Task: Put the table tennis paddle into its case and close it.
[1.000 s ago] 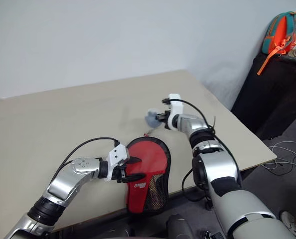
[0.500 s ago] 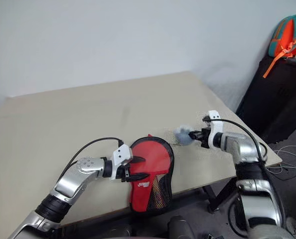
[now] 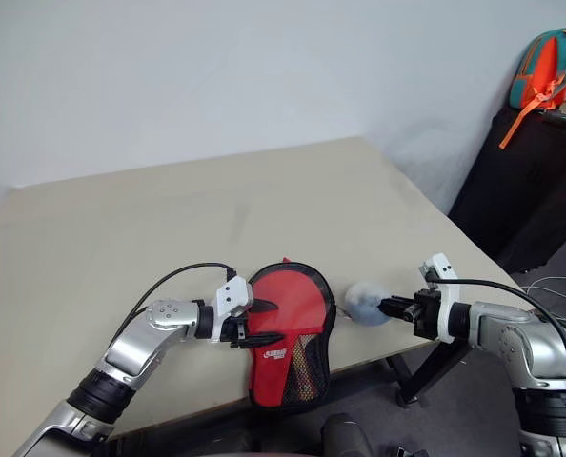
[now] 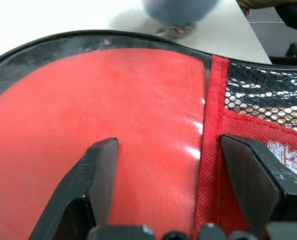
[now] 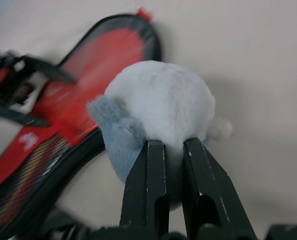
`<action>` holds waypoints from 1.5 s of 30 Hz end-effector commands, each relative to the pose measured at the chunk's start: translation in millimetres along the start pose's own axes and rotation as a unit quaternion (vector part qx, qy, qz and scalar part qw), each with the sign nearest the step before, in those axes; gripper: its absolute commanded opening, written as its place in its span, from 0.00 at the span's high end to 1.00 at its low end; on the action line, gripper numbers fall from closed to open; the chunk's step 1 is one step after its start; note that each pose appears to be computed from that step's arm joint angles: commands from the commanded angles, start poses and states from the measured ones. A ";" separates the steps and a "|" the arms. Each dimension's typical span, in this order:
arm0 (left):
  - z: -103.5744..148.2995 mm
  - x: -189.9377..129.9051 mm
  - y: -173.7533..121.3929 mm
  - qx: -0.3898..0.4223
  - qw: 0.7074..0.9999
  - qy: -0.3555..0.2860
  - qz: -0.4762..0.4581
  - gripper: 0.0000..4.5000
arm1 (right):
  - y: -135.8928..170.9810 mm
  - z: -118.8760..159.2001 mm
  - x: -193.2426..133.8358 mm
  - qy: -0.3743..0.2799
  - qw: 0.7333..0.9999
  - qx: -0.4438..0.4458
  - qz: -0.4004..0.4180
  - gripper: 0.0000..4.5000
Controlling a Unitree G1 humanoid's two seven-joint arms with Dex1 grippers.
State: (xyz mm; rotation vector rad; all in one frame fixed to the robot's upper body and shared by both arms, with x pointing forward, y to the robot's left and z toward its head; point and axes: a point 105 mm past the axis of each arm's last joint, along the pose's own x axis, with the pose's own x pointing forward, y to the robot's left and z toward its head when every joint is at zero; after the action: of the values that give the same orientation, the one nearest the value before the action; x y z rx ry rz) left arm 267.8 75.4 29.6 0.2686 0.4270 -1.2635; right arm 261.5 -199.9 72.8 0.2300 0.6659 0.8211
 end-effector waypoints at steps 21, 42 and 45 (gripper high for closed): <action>-53.8 -13.6 -24.0 -0.105 0.988 0.113 0.019 0.24 | 86.5 -55.2 -21.9 0.116 0.973 -0.035 0.199 1.00; -86.2 -12.4 -8.7 -0.112 0.986 0.119 0.027 0.24 | 89.4 -48.6 -36.1 0.056 0.971 -0.033 0.232 1.00; -90.6 -13.5 -7.6 -0.111 0.986 0.119 0.027 0.24 | 93.5 -45.3 -26.7 0.042 0.971 -0.030 0.234 1.00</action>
State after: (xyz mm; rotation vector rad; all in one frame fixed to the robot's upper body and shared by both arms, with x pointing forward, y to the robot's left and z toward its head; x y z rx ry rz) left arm 265.0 83.9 21.1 0.2346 0.4342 -1.2279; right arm 159.9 -166.8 83.2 0.3001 0.7176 1.2930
